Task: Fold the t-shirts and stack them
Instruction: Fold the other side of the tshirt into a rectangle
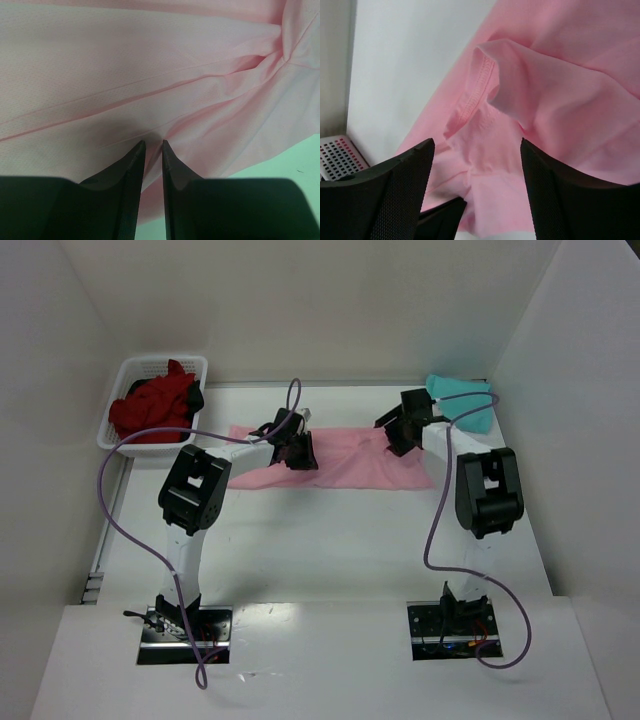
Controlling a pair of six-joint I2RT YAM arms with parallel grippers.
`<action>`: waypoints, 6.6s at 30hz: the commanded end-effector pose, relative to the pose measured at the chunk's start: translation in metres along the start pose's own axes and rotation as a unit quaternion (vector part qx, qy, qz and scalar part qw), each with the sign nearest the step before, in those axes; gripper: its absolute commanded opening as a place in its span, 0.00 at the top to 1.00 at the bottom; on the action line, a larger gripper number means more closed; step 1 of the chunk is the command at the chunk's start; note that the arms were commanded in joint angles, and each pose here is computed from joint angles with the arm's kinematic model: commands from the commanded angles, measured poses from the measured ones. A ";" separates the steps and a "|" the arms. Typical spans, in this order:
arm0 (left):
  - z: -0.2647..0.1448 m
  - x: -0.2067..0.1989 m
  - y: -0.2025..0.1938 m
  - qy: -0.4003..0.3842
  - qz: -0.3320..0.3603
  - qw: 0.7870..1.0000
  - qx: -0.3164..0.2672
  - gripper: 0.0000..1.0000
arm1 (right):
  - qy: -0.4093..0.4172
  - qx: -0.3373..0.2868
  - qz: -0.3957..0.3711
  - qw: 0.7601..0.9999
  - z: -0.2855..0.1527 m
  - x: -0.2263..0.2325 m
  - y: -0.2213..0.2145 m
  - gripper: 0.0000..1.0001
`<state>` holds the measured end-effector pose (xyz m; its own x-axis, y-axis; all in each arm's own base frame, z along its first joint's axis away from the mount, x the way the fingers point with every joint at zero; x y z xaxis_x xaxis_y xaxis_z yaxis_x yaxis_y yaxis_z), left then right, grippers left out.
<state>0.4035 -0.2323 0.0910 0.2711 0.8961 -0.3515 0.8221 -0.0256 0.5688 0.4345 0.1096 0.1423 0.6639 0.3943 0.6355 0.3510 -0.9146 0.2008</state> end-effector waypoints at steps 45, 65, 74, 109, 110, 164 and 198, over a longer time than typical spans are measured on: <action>-0.039 0.054 0.026 0.078 -0.029 0.996 -0.017 0.53 | -0.041 -0.012 -0.116 0.992 -0.083 -0.079 0.001 0.19; -0.067 0.059 0.053 0.097 -0.010 0.994 -0.054 0.38 | -0.103 0.026 -0.219 0.970 -0.056 -0.100 -0.034 0.34; -0.070 0.098 0.054 0.184 -0.016 0.981 -0.056 0.51 | -0.142 -0.025 -0.224 0.964 -0.051 -0.099 -0.022 0.72; -0.059 0.134 0.037 0.242 -0.034 0.969 -0.025 0.56 | -0.169 -0.068 -0.180 0.967 -0.061 -0.109 0.034 0.51; -0.063 0.133 0.039 0.247 -0.033 0.968 -0.028 0.53 | -0.169 -0.068 -0.180 0.967 -0.061 -0.108 0.034 0.46; -0.089 0.178 0.043 0.271 -0.079 0.957 -0.070 0.85 | -0.194 -0.081 -0.203 0.956 -0.054 -0.119 0.055 0.71; -0.136 0.151 0.084 0.190 0.024 0.975 -0.113 0.27 | 0.035 -0.098 -0.255 0.961 -0.110 -0.029 0.076 0.07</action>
<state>0.4399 -0.0293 0.1279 -0.0427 0.9972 -0.0618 0.7693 0.0722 0.6347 0.3444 0.0182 0.1623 0.5590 0.7494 0.3548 0.5599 -0.6568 0.5051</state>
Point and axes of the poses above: each gripper's point midway between its finger pads, its own z axis out along the fingers, its own x axis along the line the jaws close on, y = z × x, the point moved 9 cm from there along -z, back along the fingers, and after that the axes turned 9 degrees about z, right-handed, at the moved point
